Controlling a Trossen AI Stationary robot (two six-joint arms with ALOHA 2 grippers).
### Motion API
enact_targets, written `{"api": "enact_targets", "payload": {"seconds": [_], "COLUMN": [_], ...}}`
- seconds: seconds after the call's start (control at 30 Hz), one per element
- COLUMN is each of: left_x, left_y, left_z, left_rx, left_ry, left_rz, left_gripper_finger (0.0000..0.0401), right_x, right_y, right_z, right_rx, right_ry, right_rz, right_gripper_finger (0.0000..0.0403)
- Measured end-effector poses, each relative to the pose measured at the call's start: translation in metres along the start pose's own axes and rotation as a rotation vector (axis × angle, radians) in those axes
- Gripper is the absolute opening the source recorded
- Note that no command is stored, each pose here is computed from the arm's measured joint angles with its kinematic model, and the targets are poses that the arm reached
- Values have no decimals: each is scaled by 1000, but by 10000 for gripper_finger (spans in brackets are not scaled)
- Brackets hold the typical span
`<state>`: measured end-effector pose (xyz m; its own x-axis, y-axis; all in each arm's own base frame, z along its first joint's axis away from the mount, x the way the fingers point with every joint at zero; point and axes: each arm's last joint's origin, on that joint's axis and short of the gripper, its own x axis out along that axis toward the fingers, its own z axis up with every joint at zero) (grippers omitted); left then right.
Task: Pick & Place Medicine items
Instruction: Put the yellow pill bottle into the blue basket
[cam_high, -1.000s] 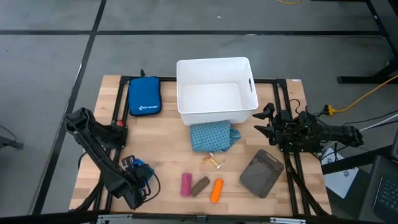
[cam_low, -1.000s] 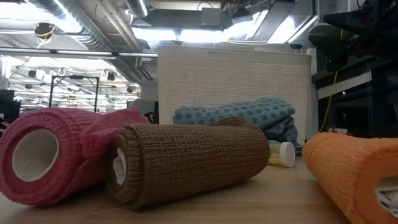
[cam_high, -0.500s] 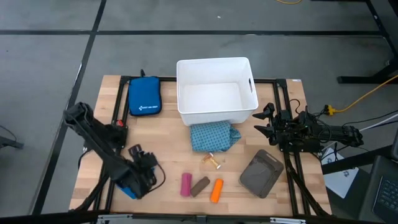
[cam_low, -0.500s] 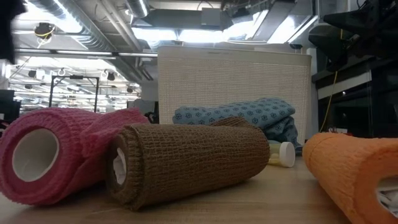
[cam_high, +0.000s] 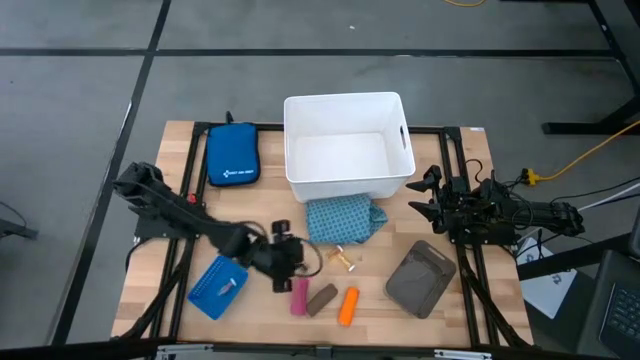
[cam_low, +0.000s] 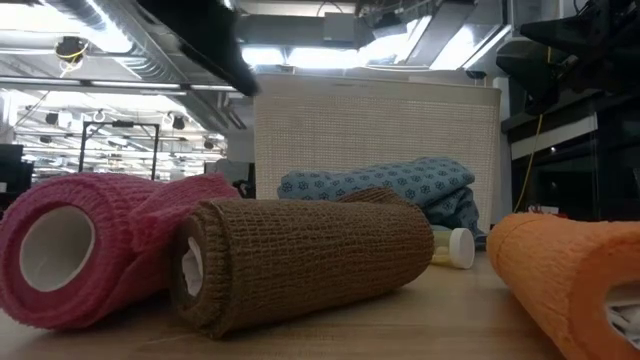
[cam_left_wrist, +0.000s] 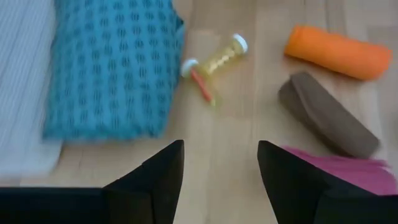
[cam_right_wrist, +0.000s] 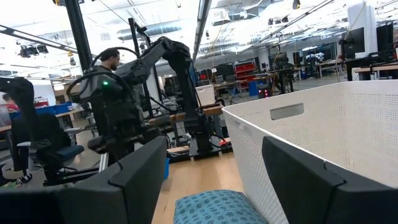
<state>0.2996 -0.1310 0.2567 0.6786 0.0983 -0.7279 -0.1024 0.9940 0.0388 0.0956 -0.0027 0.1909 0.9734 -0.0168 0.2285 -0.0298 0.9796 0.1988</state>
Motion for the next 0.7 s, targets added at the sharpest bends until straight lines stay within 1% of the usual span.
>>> {"api": "enact_targets", "payload": {"seconds": [0.17, 0.3, 0.37, 0.53, 0.7], "left_x": [25, 39, 44, 54, 76], "left_y": [12, 13, 13, 12, 10], "left_z": [8, 11, 14, 29, 41], "left_rx": [138, 281, 334, 445, 551], "left_ry": [-9, -25, -25, -10, 11], "left_rz": [-15, -40, -56, -77, -97], "left_gripper_finger": [212, 216, 216, 209, 201], "right_x": [0, 0, 0, 0, -1], "right_y": [0, 0, -1, -2, -2], "right_z": [0, -2, -4, -8, -10], "right_rx": [0, 10, 24, 68, 74], "right_ry": [2, 20, 38, 85, 102], "right_rz": [0, -5, -9, -22, -26], "right_gripper_finger": [266, 266, 266, 266, 266]}}
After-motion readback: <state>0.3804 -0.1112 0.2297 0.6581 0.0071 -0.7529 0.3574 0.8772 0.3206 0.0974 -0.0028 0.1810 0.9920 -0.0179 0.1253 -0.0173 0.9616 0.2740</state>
